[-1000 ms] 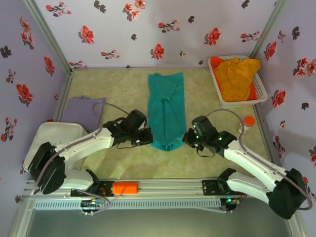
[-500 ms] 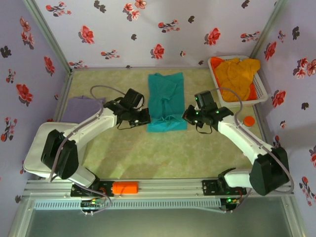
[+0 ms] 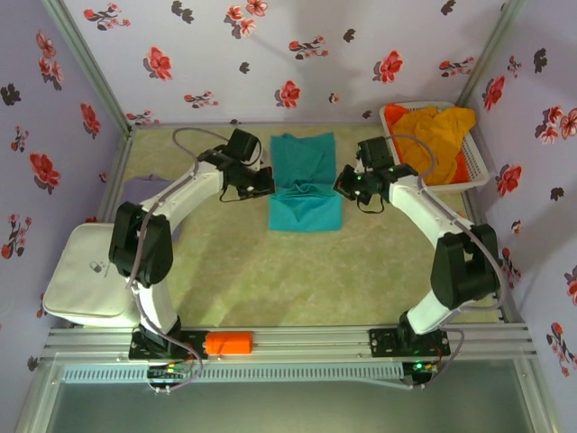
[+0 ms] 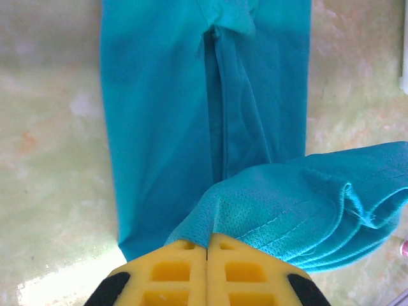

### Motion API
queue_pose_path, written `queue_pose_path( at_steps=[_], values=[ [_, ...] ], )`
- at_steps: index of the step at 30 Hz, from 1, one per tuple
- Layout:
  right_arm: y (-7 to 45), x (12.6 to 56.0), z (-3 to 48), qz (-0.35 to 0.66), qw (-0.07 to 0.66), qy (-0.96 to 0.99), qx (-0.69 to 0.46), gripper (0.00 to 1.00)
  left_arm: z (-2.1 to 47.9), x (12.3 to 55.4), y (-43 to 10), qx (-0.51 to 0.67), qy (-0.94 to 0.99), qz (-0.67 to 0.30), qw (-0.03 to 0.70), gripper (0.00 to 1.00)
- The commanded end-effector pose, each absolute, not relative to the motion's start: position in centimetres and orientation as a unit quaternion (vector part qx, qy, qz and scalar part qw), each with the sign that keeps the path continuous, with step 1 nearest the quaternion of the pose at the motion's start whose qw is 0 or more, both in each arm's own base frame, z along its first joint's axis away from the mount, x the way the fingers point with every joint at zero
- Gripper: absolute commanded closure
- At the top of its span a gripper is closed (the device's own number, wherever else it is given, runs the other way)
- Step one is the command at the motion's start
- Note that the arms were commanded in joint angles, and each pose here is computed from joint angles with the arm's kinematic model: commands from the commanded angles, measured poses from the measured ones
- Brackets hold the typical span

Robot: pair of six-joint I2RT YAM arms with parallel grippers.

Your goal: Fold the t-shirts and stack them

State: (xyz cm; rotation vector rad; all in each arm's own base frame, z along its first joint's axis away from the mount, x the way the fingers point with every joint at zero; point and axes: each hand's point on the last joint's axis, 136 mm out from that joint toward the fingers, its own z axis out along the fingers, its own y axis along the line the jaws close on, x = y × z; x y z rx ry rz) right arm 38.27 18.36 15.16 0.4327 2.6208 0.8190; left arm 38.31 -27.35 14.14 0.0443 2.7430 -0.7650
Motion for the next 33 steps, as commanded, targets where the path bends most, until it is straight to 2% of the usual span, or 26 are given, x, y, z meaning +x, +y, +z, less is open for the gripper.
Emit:
queue_pose_path(
  at_steps=[1,21,22,23,24,25,26,28,29,33],
  values=[
    [18.5,40.4,15.7,0.304,0.195,0.924,0.129,1.0,13.9,39.6,-27.7,0.039,0.951,-0.272,0.143,1.0],
    [18.8,46.6,11.5,0.332,0.184,0.918,0.119,1.0,9.9,45.2,-28.5,0.046,0.949,-0.283,0.132,1.0],
    [18.8,46.8,11.3,0.328,0.185,0.919,0.12,1.0,9.6,45.4,-28.5,0.046,0.949,-0.283,0.132,0.99],
    [18.6,47.1,10.9,0.324,0.182,0.92,0.123,0.99,9.3,45.6,-28.5,0.045,0.95,-0.282,0.13,0.93],
    [18.4,47.2,10.5,0.32,0.178,0.922,0.126,0.96,9.1,45.7,-28.4,0.044,0.951,-0.28,0.127,0.85],
    [18.2,47.3,10.1,0.315,0.174,0.924,0.129,0.84,8.9,45.9,-28.3,0.042,0.951,-0.278,0.126,0.75],
    [17.9,47.4,9.7,0.309,0.174,0.926,0.132,0.62,8.6,46.2,-27.9,0.038,0.954,-0.271,0.126,0.65],
    [17.6,47.4,9.2,0.302,0.173,0.928,0.13,0.35,8.9,46.5,-27.3,0.035,0.956,-0.263,0.129,0.55],
    [17.5,47.3,9.3,0.301,0.172,0.929,0.128,0.29,9.2,46.6,-26.8,0.032,0.956,-0.261,0.132,0.53],
    [17.0,46.0,10.3,0.295,0.175,0.931,0.124,0.23,11.5,45.8,-25.2,0.025,0.958,-0.245,0.147,0.5]
  ],
)
